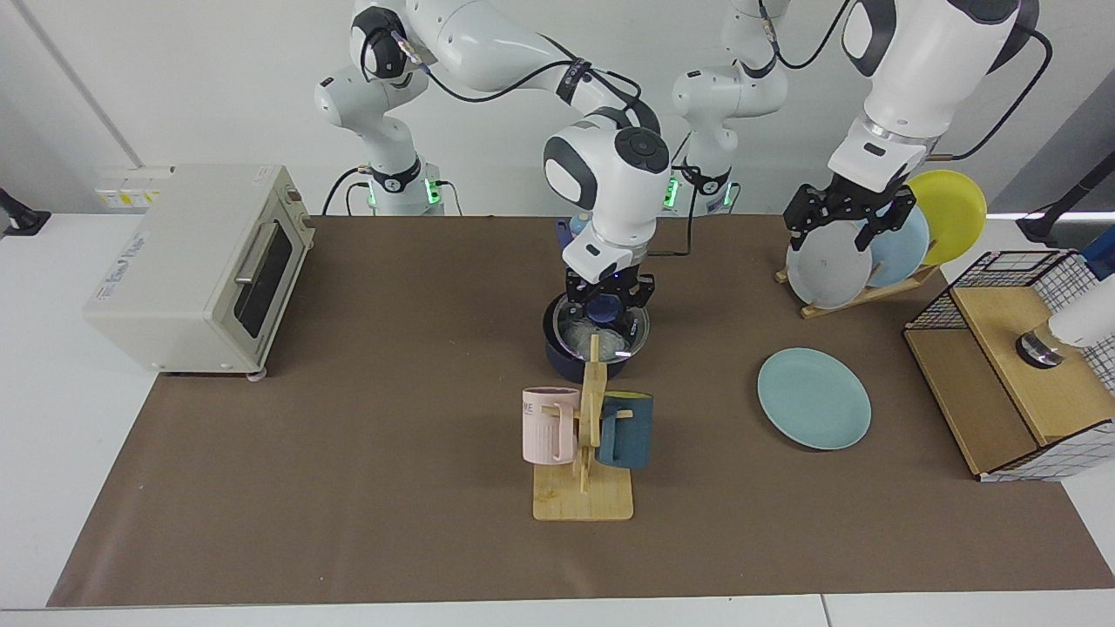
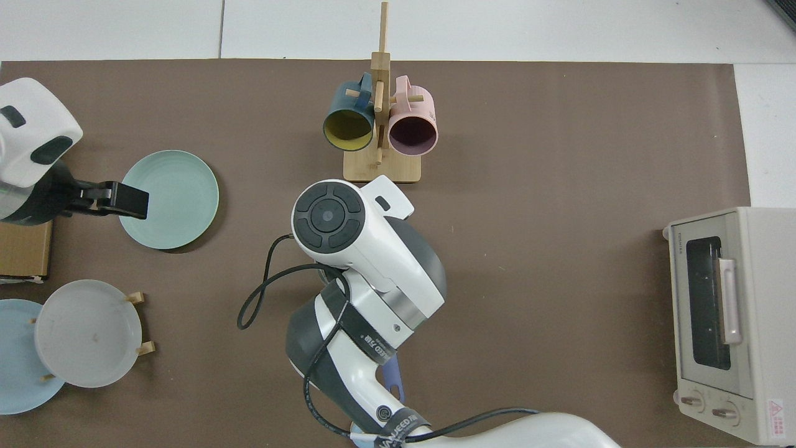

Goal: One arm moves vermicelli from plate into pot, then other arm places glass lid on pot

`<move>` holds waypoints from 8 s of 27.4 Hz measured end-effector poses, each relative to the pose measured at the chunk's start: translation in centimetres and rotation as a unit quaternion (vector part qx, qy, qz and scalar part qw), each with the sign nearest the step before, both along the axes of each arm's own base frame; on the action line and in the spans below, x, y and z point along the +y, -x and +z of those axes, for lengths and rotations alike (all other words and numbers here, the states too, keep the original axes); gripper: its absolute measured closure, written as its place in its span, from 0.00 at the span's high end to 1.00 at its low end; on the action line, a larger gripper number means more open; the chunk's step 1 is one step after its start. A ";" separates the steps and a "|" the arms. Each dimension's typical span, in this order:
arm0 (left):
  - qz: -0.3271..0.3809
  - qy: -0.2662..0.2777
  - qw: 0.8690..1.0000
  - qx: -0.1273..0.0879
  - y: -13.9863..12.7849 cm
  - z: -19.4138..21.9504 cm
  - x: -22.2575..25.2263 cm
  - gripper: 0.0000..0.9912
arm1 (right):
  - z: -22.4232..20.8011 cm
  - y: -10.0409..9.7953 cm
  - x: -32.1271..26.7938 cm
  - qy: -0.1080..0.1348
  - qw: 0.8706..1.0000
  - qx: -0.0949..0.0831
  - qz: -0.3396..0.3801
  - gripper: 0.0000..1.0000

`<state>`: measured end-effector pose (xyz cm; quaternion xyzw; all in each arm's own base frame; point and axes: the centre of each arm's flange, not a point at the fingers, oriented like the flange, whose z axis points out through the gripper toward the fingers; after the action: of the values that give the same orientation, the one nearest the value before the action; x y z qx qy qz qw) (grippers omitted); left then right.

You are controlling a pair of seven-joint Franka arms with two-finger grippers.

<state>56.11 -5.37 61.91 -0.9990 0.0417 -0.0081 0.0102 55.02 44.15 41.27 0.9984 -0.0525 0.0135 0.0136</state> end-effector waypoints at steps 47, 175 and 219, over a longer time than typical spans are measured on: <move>0.007 0.002 1.000 -0.027 -0.6 0.5 0.9 1.00 | 0.0 0.3 -1.5 0.002 1.000 0.000 -0.007 0.65; 0.007 0.002 1.000 -0.027 -0.6 0.5 0.8 1.00 | 12.6 -2.1 -12.2 0.009 0.996 -0.033 -0.081 0.99; 0.014 0.015 1.000 -0.018 -0.1 0.8 1.4 1.00 | 21.7 -2.1 -42.6 0.007 1.000 -0.012 -0.025 0.99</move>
<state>56.22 -3.98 62.71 -0.9993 0.0278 -0.0267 -0.0038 57.12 1.58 62.98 0.9965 -0.0773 0.0258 0.0202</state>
